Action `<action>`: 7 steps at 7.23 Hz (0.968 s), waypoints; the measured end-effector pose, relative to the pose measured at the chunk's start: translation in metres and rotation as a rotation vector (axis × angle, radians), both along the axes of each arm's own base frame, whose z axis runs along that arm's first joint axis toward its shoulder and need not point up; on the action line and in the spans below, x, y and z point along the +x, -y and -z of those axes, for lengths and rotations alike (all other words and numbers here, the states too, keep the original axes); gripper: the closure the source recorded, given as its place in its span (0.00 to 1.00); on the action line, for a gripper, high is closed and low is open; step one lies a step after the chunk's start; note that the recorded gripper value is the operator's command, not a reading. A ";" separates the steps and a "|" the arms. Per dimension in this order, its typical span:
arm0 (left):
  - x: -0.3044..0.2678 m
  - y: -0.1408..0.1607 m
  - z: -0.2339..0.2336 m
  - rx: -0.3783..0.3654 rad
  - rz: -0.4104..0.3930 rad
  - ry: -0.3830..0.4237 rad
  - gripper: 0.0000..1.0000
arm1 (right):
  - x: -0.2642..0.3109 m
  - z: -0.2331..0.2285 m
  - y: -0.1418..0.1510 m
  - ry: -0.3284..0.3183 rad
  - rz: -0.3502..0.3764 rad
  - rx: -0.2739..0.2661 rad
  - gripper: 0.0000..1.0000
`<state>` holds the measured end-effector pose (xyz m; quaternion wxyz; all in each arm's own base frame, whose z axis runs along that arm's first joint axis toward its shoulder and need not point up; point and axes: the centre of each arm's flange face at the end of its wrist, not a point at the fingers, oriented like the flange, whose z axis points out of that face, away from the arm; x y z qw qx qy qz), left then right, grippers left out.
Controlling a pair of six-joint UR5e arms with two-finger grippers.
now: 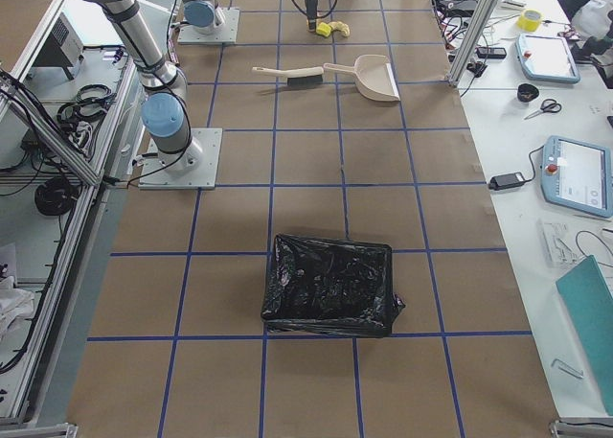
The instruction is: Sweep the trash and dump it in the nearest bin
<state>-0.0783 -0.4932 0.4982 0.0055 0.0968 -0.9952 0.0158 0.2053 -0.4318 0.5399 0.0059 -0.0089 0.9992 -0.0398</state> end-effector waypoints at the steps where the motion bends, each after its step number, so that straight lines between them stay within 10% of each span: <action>1: 0.000 0.000 0.000 0.001 -0.001 0.000 0.00 | 0.000 0.001 0.000 -0.001 0.000 0.001 0.00; 7: 0.002 -0.003 0.015 0.093 -0.013 -0.008 0.00 | 0.000 0.002 0.001 -0.005 0.000 0.004 0.00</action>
